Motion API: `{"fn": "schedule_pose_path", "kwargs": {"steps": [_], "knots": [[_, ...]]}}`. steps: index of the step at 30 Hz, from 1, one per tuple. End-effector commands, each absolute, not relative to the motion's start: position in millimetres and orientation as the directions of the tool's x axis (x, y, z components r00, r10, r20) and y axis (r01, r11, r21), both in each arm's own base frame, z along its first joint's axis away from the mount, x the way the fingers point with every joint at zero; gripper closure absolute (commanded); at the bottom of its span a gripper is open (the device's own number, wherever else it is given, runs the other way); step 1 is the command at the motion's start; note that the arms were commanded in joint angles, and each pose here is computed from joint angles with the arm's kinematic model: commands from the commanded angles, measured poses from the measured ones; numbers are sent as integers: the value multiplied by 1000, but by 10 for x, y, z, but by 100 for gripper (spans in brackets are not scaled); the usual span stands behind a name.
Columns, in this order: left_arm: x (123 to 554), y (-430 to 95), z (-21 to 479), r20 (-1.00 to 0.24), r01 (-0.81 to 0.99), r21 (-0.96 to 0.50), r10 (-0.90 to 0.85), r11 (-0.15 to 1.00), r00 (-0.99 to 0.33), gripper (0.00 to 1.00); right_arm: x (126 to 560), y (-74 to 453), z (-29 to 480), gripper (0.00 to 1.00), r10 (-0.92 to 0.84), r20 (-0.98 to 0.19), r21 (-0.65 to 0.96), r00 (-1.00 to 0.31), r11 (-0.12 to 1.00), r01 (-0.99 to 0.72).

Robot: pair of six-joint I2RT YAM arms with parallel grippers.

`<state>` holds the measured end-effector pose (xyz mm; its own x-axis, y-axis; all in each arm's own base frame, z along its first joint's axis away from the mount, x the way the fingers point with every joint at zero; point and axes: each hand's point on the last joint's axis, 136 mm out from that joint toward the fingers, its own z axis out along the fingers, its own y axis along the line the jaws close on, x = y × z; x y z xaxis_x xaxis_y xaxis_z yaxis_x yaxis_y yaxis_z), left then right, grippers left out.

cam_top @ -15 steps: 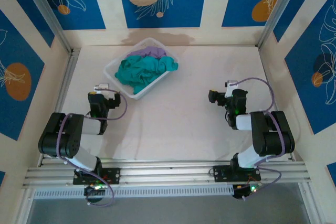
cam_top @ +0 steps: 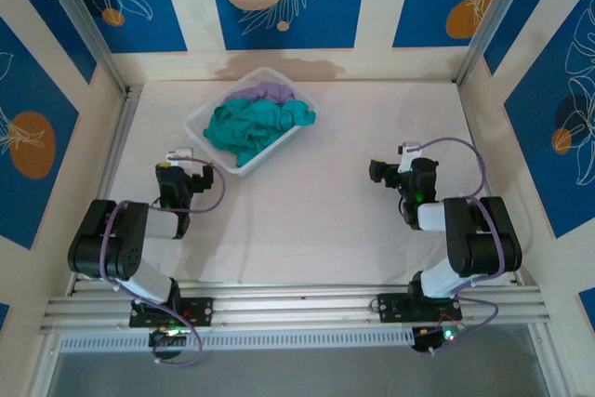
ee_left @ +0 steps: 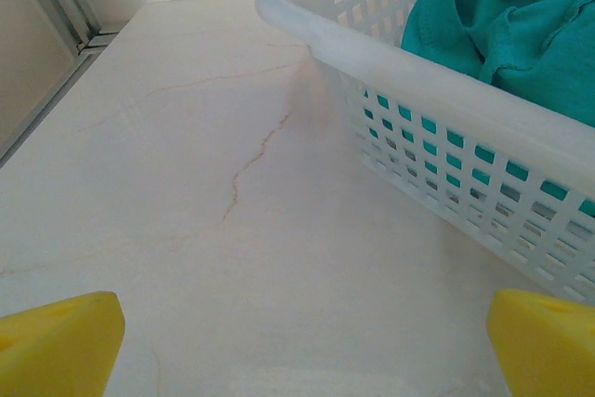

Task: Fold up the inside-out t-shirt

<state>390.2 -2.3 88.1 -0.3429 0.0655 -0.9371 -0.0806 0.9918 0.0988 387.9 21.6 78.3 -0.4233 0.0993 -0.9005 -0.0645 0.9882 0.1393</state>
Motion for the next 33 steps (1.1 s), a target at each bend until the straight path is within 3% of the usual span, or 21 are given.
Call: {"fn": "schedule_pose_path", "kwargs": {"steps": [1,13,18,22,24,28,31,33], "knots": [[3927,-24,943,-947,-73,90,63,993,-315,0,3967,235,938,1,82,-922,125,-379,988,-89],[3863,49,1141,-949,-113,87,48,990,-312,0,3948,203,1111,1,76,-917,101,-391,994,-42],[3682,317,1519,-949,-296,-10,-102,955,-298,0,3761,-42,1502,1,247,-906,222,-344,969,110],[3624,98,1723,-932,-193,-127,-184,973,-313,0,3492,-197,1814,1,439,-853,402,-283,898,180],[3619,-90,1844,-914,-108,-213,-237,971,-330,0,3414,-88,1997,1,465,-841,450,-278,885,119],[3637,-583,2190,-845,94,-458,-401,884,-355,6,3351,530,2351,3,449,-826,525,-342,833,-174],[3676,-961,2412,-811,219,-551,-454,805,-370,9,3368,1018,2436,4,319,-856,451,-407,845,-286],[3715,-1231,2485,-832,286,-517,-395,807,-390,10,3405,1293,2437,4,190,-892,335,-410,887,-319]]}}
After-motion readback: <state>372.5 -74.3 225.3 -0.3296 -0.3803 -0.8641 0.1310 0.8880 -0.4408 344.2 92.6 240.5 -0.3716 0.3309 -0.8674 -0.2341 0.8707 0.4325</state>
